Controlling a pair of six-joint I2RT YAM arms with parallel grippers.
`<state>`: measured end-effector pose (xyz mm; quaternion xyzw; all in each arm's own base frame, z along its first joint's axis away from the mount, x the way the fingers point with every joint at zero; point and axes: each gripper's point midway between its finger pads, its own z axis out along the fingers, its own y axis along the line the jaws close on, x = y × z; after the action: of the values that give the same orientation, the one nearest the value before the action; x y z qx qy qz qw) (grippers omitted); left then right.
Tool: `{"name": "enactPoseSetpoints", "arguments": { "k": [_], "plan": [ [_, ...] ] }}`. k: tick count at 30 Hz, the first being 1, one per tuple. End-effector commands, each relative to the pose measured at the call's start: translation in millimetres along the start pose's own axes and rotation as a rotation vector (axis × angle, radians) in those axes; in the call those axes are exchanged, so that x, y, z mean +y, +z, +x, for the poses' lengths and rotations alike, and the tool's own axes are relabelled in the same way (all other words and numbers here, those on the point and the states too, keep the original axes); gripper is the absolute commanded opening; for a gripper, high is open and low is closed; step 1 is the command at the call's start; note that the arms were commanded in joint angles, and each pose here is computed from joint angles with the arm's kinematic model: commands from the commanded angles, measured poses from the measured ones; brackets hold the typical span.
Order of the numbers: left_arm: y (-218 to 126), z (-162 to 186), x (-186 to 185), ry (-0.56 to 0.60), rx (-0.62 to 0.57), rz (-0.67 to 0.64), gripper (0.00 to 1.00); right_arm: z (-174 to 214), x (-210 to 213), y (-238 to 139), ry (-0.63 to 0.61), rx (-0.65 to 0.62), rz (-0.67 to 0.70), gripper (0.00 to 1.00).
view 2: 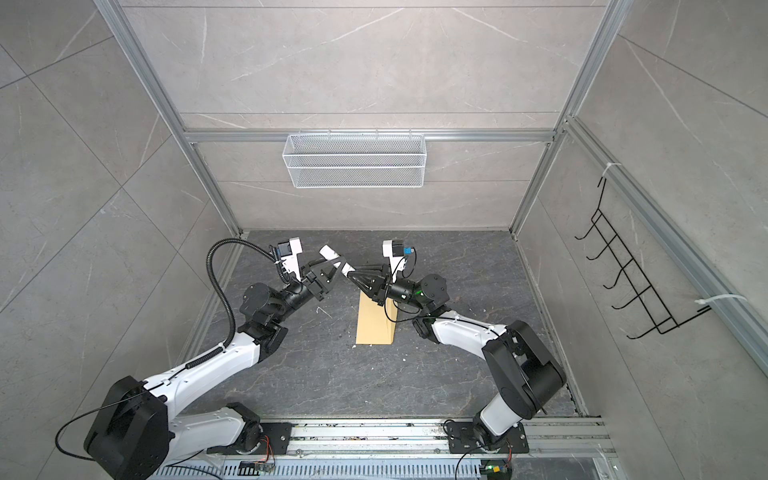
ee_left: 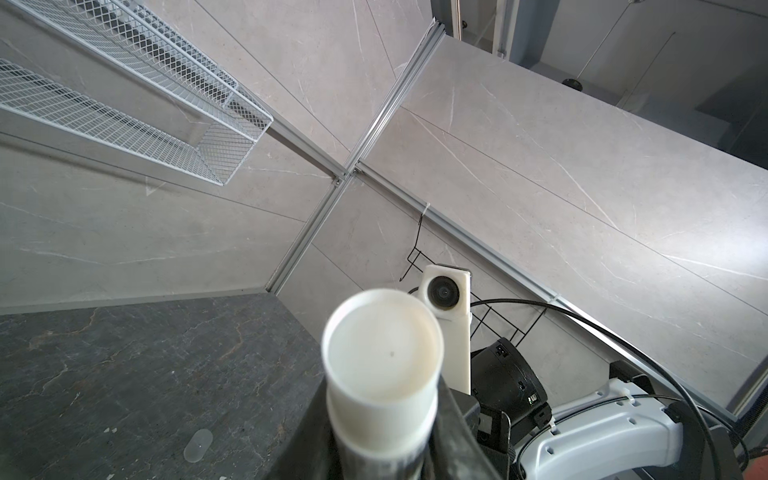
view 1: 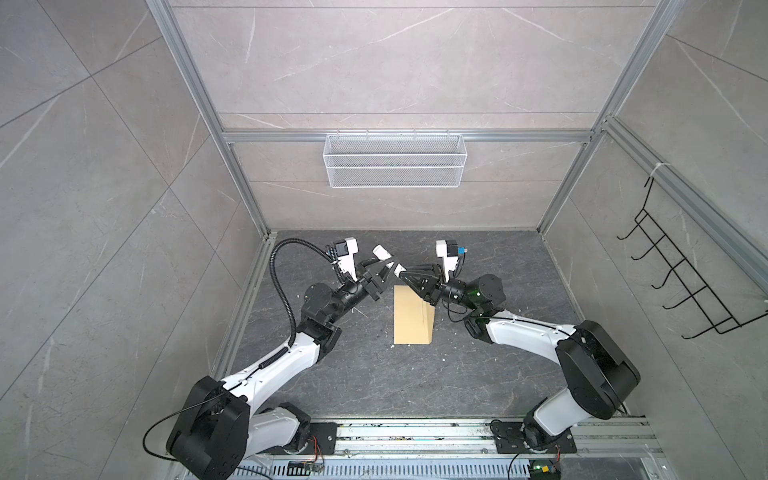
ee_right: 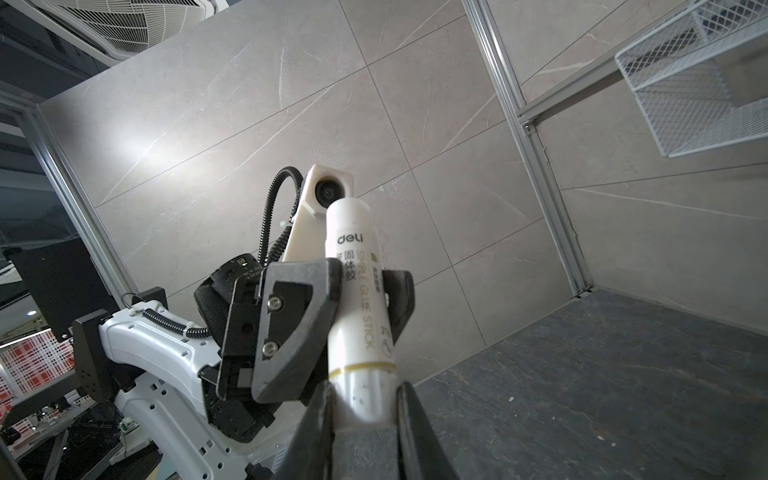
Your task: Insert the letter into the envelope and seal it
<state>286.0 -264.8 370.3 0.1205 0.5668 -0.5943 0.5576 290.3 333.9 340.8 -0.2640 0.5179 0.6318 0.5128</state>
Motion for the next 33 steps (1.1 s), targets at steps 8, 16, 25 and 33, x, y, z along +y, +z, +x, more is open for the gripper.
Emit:
{"name": "enactPoseSetpoints", "arguments": {
  "k": [8, 16, 25, 33],
  "plan": [
    [6.5, 5.9, -0.9, -0.043, 0.022, 0.006, 0.00, -4.1, 1.1, -16.7, -0.794, 0.040, 0.351, 0.64],
    [6.3, 6.3, 1.4, -0.043, 0.020, -0.004, 0.00, 18.4, 1.9, -15.5, -1.134, 0.060, 0.495, 0.63],
    [6.6, 6.8, 2.4, -0.046, 0.022, -0.009, 0.00, 17.5, -8.0, -13.3, -1.153, 0.045, 0.585, 0.42],
    [6.2, 6.4, 2.3, -0.048, 0.021, -0.009, 0.00, 16.9, -11.7, -11.8, -1.127, 0.046, 0.602, 0.28]
  ]
}}
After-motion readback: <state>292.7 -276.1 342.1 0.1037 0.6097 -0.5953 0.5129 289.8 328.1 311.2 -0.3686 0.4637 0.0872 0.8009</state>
